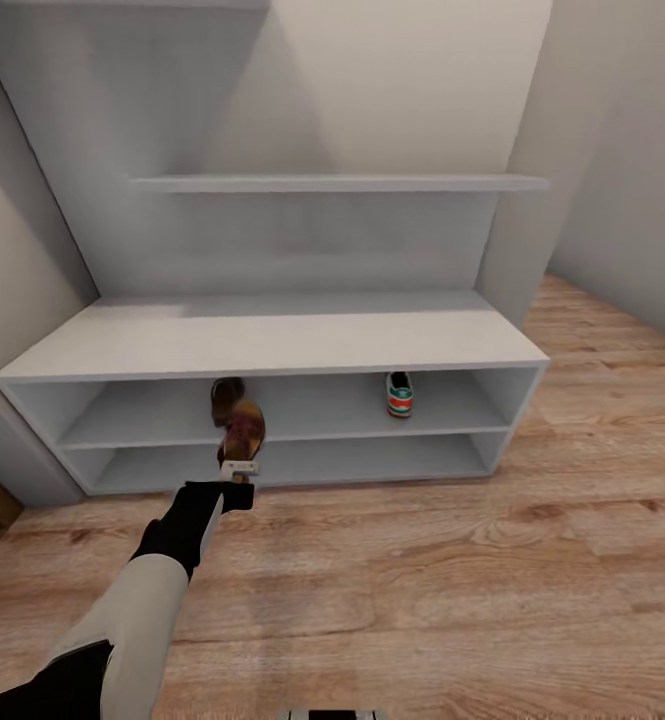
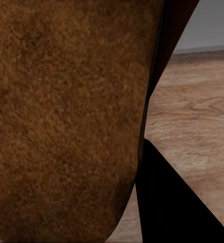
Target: Pick up the two gym shoes and the two sandals from the corridor floor and place them onto the hallstand (shoe rack) in the corridor, making sure they are on the rack and not on the floor. Arrange them so the two gym shoes are next to each other and the two sandals are next to each other.
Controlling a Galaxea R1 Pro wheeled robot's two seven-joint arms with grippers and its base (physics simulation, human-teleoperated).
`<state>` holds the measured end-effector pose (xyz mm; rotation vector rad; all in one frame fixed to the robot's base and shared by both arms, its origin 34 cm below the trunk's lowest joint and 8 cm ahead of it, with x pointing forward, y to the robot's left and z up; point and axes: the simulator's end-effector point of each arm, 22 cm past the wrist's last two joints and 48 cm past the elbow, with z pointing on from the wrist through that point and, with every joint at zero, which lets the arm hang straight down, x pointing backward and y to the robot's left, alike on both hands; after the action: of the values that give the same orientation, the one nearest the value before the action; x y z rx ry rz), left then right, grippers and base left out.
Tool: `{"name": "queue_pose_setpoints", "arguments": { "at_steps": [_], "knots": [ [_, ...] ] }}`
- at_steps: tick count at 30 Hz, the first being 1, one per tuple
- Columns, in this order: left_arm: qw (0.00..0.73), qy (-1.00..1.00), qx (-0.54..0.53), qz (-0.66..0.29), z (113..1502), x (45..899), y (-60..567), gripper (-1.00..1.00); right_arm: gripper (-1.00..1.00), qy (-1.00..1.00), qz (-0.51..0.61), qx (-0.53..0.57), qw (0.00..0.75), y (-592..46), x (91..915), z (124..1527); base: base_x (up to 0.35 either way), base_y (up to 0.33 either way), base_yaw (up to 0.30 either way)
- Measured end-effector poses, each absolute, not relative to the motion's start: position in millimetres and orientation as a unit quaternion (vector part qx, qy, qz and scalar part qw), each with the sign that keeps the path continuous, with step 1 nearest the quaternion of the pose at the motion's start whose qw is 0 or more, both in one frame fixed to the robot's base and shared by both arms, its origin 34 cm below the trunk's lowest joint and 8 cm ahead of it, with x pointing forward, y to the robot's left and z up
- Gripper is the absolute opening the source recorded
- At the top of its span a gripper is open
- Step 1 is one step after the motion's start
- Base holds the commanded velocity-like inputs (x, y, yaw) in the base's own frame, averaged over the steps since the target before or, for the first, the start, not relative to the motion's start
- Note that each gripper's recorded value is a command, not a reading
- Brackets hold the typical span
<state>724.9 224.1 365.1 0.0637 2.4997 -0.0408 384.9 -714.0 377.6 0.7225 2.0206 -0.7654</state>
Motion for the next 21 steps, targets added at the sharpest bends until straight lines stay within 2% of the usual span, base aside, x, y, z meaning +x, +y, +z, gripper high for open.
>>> {"name": "queue_pose_setpoints", "arguments": {
  "at_steps": [21],
  "knots": [
    [0.271, 0.962, 0.023, -0.019, 305, 709, 222, -1.00, -1.00, 0.824, -0.319, 0.273, 0.381, -714, 372, 349, 0.000, 0.000, 0.000]
  ]
}}
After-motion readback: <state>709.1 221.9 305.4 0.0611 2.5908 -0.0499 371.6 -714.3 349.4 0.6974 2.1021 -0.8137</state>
